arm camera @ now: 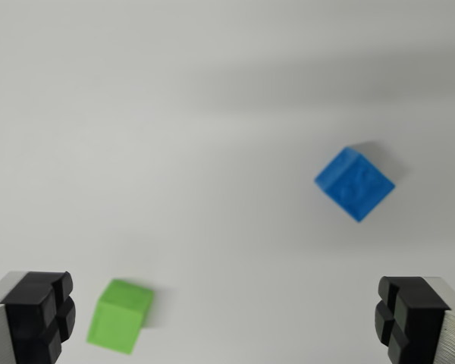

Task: Stack cube

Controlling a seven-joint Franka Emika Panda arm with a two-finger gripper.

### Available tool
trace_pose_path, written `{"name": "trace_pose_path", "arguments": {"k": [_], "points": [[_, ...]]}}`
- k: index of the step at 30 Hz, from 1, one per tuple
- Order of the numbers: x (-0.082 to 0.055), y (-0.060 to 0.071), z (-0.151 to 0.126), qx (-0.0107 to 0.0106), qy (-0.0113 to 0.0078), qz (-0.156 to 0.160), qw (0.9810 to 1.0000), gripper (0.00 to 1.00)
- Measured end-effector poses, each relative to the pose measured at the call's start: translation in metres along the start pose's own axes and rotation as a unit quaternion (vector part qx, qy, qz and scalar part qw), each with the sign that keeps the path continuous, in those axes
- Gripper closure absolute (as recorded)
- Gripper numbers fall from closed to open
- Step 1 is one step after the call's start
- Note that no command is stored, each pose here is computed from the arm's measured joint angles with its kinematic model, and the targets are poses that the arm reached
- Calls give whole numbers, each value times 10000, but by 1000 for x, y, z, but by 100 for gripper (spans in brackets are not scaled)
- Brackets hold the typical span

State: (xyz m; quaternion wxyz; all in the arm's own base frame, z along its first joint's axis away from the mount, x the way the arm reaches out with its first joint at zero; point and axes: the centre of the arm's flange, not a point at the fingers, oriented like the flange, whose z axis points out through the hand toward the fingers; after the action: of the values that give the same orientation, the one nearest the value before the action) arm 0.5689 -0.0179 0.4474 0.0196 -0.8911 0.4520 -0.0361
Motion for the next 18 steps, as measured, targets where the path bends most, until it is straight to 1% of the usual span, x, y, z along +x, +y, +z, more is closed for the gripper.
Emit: {"name": "trace_pose_path", "arguments": {"k": [5, 7, 9, 11, 18], "points": [[-8, 2, 7, -13, -9, 47, 10000, 0], [-11, 3, 11, -23, -15, 68, 10000, 0], [-14, 4, 14, -24, -15, 83, 10000, 0], [-18, 5, 17, -34, -21, 102, 9999, 0], [-32, 8, 30, -54, -33, 180, 9998, 0]]}}
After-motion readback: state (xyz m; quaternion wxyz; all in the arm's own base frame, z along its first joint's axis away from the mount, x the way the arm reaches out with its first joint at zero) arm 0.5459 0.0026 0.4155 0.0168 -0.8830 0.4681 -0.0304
